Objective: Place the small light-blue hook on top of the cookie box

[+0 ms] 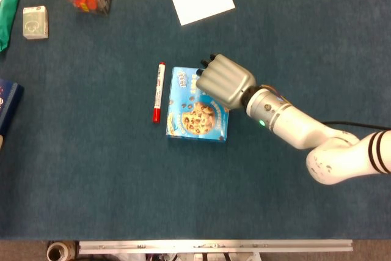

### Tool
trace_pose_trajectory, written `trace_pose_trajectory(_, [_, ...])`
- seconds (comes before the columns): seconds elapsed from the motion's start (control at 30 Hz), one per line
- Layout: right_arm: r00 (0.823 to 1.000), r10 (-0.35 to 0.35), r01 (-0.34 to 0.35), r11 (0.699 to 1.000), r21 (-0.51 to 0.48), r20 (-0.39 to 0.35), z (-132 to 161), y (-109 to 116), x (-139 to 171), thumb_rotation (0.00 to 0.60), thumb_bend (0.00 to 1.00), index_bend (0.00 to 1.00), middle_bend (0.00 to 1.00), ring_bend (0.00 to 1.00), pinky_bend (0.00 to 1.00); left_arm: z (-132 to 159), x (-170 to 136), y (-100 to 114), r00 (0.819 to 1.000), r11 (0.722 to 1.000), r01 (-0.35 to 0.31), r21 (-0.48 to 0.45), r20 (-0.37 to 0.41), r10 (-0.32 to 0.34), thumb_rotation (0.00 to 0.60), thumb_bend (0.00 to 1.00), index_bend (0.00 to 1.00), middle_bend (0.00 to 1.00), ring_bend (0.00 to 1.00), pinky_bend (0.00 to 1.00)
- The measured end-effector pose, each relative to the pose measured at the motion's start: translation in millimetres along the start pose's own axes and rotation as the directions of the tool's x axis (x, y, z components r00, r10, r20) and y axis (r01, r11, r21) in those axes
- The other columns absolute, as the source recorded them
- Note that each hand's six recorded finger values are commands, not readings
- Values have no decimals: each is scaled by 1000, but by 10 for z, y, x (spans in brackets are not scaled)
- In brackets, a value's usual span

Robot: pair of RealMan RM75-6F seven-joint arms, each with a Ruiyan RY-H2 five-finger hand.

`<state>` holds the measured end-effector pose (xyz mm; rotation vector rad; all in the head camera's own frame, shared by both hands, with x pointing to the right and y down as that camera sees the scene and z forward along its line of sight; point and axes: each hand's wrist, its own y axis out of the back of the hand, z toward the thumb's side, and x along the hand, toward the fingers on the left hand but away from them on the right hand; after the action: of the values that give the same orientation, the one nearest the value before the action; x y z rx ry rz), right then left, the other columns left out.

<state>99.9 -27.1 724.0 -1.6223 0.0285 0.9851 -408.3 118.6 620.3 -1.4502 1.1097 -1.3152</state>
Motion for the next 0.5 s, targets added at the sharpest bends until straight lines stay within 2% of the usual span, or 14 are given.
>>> trace_pose_trajectory(0.5, [999, -45, 45, 999, 23, 0, 56, -6, 6, 600, 354, 204, 295, 169, 247, 9, -7, -11, 1000, 1000, 8, -13, 11, -8, 600, 282, 80, 73, 44, 0])
